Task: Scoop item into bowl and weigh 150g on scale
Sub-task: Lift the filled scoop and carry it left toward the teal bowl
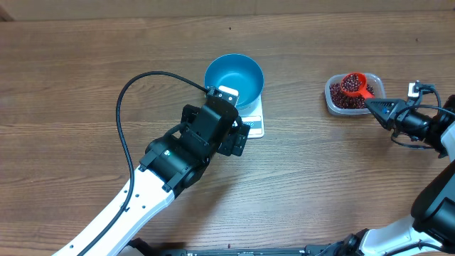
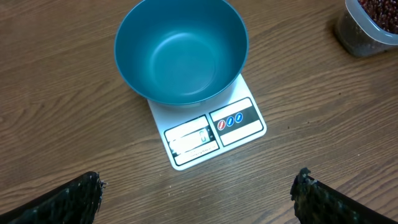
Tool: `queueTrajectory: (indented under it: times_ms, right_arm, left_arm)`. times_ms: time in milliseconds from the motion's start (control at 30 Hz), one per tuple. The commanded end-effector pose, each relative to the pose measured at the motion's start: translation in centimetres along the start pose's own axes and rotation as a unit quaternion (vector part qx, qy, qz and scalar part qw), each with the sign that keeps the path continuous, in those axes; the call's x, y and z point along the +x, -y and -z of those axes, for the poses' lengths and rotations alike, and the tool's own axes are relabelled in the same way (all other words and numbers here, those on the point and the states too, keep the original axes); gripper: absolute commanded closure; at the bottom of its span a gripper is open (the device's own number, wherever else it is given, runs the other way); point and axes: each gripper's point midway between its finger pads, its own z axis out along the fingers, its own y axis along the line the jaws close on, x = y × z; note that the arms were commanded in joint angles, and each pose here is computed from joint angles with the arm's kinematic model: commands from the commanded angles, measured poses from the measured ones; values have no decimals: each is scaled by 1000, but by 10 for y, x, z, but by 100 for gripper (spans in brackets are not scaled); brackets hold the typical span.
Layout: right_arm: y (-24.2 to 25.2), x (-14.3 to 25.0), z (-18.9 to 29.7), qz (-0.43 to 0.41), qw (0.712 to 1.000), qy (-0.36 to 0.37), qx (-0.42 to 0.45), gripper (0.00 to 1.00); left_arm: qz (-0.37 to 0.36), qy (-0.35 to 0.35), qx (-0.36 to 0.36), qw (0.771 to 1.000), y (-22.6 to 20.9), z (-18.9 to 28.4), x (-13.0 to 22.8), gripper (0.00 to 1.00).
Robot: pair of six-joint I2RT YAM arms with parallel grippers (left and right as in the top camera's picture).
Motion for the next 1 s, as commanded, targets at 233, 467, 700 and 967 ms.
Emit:
queueTrajectory:
  times_ms: [233,467,700,967]
  right_arm:
    - [-22,10,-1,-40,997,-12,-69,96]
    - [-29,22,-16,-46,995,-40,-74,96]
    - [-49,52,-56,-28,989,-110,-91,96]
    - [-70,87,-98,2,977,-185,-106,96]
  left_arm:
    - [5,9,-6,1000,-3,4,-3,0]
    - [5,9,-6,1000,-3,4,-3,0]
    - [5,9,-6,1000,-3,4,-3,0]
    - [5,9,-6,1000,-3,4,-3,0]
